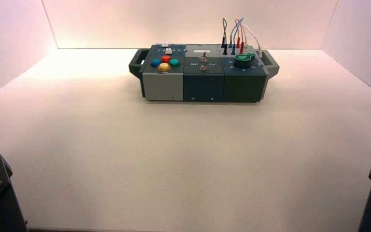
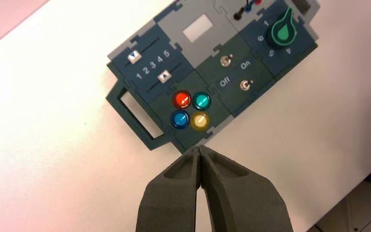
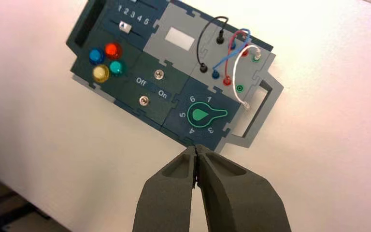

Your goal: View the box from the top.

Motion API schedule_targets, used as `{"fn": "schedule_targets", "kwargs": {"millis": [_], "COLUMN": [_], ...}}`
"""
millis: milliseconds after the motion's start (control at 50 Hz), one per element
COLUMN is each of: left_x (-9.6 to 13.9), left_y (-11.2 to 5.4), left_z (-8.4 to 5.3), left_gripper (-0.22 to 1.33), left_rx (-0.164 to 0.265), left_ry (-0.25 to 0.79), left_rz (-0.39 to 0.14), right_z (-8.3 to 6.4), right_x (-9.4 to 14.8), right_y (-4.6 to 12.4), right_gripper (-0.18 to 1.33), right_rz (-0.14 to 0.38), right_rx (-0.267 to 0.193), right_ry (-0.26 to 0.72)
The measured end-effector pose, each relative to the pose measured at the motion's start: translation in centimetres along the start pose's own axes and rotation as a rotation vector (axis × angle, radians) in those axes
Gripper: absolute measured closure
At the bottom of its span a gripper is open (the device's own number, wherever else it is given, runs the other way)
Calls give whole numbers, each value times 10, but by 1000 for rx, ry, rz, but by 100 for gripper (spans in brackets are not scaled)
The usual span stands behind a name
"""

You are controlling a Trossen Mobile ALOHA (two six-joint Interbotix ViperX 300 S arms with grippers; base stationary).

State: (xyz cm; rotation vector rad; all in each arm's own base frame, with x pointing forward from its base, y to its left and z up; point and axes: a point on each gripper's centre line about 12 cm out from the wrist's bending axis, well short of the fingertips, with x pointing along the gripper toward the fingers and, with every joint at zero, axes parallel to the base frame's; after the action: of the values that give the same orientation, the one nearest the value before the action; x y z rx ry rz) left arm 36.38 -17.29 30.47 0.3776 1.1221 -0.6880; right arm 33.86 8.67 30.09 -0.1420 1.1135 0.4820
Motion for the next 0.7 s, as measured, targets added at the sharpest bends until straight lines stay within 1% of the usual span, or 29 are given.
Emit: {"fn": "schedule_targets", "kwargs": {"millis": [120,260,380,420,480,620,660,700], "left_x": [-9,-17,-20,-20,-22,-22,-23,-23], "left_y": [1,0,1,1,7,14,20,20], "left_z": [5,10,12,12,11,8,6,6], "left_gripper": [128,128,128,128,128,128,128,128], "left_rx": [-3,-10,-13,-15,-27,-47,-60,-60], "left_ry": [-14,-29,-40,-39,-43,-33,-30,-29], "left_rz": [-4,-22,-22,-22,-16,-12,-8,-9], "right_z": [4,15,20,21,23,22,21,22], "right_x": [-4,-13,-17,-18,-18,-17,-18,-18], "right_y": [-4,-4,-5,-5,-6,-9,-9,-9], "right_gripper": [128,128,128,128,128,128,128,128], "right_rz": [0,-4,-9,-11,-18,-38,-43,-42], "right_rx": [5,-7,-14,-16,-21,-31,-35,-34], "right_ry": [-7,-38,-47,-51,-49,-37,-35,-33]}}
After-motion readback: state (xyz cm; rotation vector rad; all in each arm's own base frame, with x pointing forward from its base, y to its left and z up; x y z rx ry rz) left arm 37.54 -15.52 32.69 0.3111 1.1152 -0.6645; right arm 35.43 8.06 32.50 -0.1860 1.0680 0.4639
